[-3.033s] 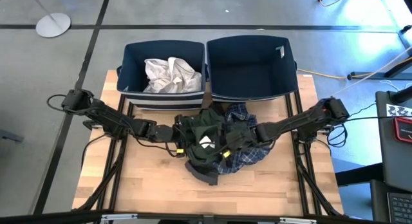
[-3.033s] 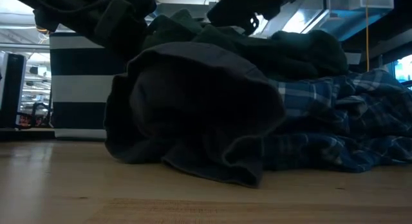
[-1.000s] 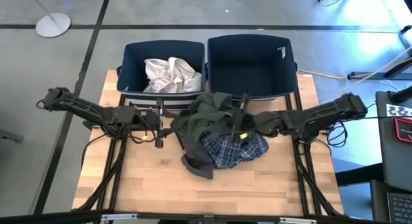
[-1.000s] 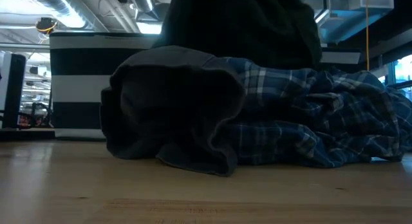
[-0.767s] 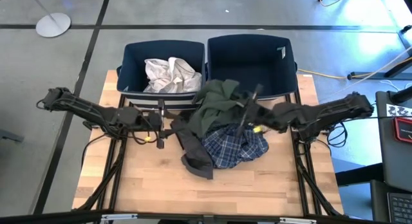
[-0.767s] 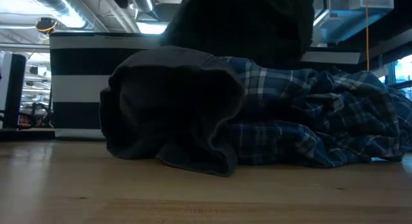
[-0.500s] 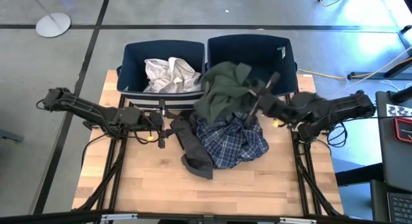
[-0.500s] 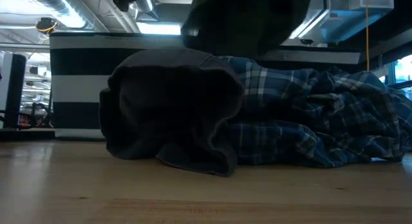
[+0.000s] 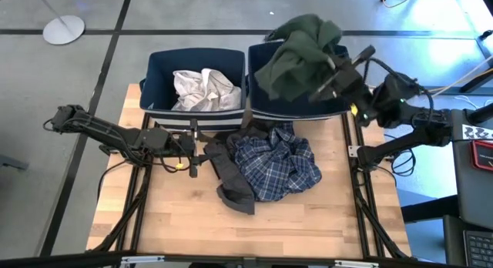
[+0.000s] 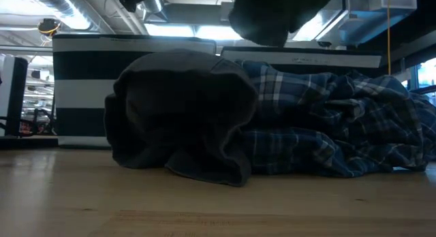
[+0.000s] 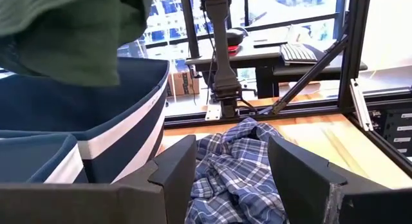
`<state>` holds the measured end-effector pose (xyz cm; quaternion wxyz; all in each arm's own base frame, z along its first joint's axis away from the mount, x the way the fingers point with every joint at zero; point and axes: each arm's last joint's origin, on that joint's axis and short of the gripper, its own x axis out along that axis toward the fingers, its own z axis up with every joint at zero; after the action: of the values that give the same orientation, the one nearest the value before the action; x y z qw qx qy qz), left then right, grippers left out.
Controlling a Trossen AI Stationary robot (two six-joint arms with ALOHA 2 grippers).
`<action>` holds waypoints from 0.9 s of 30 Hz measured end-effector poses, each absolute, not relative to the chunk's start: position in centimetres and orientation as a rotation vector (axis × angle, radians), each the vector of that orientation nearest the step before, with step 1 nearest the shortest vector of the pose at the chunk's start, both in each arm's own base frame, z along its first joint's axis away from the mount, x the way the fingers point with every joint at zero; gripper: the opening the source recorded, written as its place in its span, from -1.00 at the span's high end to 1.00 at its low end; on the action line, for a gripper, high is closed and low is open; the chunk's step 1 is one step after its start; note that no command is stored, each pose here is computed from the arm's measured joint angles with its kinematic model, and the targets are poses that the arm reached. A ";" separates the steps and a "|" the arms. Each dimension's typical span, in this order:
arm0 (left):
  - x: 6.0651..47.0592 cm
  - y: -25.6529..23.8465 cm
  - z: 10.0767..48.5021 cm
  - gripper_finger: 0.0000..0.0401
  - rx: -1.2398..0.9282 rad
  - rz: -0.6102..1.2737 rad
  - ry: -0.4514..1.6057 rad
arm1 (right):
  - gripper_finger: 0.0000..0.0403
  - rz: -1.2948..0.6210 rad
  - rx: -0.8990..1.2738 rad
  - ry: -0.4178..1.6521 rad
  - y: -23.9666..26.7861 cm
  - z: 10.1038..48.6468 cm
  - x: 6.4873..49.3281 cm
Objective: Sort clothes
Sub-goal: Put the green polo shirt into the right blue laundry basket
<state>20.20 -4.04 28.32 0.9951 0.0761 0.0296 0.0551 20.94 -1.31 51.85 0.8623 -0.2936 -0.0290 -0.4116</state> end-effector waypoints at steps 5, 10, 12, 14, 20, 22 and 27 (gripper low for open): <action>20.2 -4.0 28.3 0.08 0.153 0.110 0.059 | 0.86 -0.965 -0.613 0.040 -4.4 51.0 21.1; 20.2 -4.0 28.2 0.08 0.159 0.109 0.076 | 0.86 -0.961 -0.504 0.210 -7.7 48.4 21.8; 20.2 -4.0 28.1 0.08 0.160 0.109 0.078 | 0.85 -0.962 -0.457 0.282 -8.9 47.2 22.0; 20.2 -4.0 28.2 0.08 0.159 0.109 0.076 | 0.85 -0.961 -0.421 0.358 -10.0 46.1 22.3; 20.2 -4.0 28.2 0.08 0.155 0.109 0.076 | 0.85 -0.990 -0.337 0.548 -12.7 43.3 23.0; 20.2 -4.0 28.2 0.08 0.152 0.109 0.076 | 0.85 -0.997 -0.322 0.611 -13.4 42.4 23.2; 20.2 -4.0 28.2 0.08 0.152 0.109 0.076 | 0.85 -1.010 -0.277 0.740 -14.9 40.2 24.0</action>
<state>20.19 -4.04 28.15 0.9949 0.0758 0.0378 0.0544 23.96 -14.85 40.22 0.8015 -0.1292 0.3451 -0.4709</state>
